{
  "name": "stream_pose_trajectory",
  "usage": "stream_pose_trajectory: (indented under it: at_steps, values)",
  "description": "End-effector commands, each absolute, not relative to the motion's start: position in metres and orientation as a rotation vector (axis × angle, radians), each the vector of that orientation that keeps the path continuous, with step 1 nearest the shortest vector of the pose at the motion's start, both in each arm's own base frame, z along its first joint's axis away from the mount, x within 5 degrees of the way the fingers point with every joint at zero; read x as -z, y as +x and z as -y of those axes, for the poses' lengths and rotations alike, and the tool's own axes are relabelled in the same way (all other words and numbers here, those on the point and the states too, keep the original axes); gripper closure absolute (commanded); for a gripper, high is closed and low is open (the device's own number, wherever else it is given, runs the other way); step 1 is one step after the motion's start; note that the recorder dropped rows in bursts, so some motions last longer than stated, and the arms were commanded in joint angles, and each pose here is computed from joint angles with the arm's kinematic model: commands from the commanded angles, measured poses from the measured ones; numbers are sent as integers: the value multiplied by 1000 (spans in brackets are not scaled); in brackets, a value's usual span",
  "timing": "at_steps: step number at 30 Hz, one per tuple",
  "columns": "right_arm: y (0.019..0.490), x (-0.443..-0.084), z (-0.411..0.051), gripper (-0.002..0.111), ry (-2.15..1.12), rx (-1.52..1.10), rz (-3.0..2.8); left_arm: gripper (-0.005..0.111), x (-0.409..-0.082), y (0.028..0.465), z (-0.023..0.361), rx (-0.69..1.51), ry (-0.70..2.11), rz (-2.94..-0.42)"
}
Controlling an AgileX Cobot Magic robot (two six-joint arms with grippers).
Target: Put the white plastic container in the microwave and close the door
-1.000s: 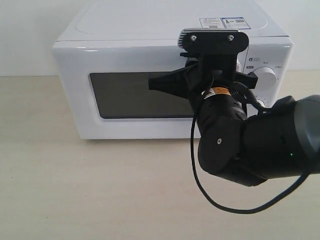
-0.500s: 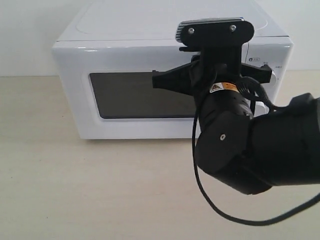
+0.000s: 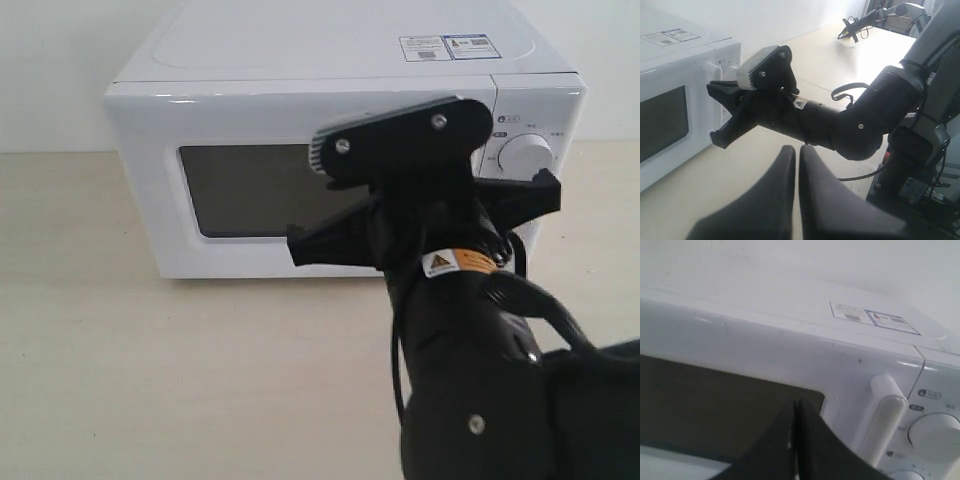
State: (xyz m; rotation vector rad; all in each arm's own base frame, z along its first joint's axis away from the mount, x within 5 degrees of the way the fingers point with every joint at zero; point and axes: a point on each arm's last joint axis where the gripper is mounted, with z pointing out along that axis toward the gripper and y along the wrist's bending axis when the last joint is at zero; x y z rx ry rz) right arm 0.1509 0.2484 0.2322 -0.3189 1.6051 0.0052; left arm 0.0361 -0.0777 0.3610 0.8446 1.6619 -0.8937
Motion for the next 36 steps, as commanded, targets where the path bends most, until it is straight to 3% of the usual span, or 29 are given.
stream_pose_trajectory:
  at_steps: [1,14,33,36]
  values:
    - [140,-229,-223,108,-305,-14,-1620,102,-360,35,77,900,839,-1658]
    - [125,-245,-152,108,-186,-18,-1671,102,-360,35,77,900,839,-1658]
    - [124,-249,-148,108,-151,-40,-1675,102,-360,35,77,900,839,-1656]
    - [124,-249,-148,108,-151,-40,-1675,102,-360,31,71,750,907,-1613]
